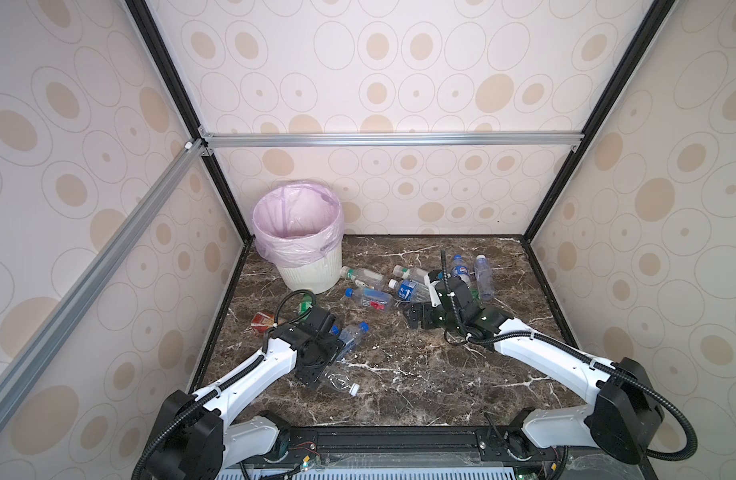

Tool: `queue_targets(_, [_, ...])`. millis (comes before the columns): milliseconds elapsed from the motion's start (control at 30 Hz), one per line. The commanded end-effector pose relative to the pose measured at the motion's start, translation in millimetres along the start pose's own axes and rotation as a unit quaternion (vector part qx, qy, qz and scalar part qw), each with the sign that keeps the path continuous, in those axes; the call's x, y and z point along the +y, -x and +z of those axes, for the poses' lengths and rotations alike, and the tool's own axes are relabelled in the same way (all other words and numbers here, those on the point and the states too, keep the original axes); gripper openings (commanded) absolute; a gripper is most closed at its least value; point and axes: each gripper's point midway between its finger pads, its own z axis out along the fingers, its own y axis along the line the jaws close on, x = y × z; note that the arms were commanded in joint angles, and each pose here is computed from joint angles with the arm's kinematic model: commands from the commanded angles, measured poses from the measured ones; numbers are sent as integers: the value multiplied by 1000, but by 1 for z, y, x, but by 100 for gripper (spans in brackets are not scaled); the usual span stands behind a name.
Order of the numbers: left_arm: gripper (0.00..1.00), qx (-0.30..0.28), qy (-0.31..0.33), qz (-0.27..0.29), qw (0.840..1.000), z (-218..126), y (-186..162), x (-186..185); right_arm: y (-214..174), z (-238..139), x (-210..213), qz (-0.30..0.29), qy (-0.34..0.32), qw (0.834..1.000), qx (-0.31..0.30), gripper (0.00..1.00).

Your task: Throw the plastic bottles in the bin

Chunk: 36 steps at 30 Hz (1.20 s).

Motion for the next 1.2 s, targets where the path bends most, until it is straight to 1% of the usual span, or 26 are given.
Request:
queue_targets(0, [99, -3, -9, 9, 1000, 5, 2, -7, -5, 2, 1, 0, 1, 1000, 3, 100])
queue_targets(133, [99, 4, -15, 16, 1000, 10, -1, -14, -5, 2, 0, -2, -2, 1000, 3, 100])
queue_targets(367, [99, 6, -41, 31, 999, 13, -9, -37, -6, 0, -3, -4, -8, 1000, 2, 100])
queue_targets(600, [99, 9, -73, 47, 996, 15, -20, -68, -7, -1, -7, -2, -17, 1000, -1, 100])
queue_targets(933, [99, 13, -102, 77, 992, 20, -32, -109, -12, -5, -19, 10, -29, 1000, -1, 100])
queue_targets(1067, [99, 10, -118, 96, 988, 22, -35, -130, -16, -8, -24, 12, -33, 999, 0, 100])
queue_targets(1167, [99, 2, -129, 126, 984, 17, -36, -146, -22, -10, -26, 7, -31, 999, 5, 100])
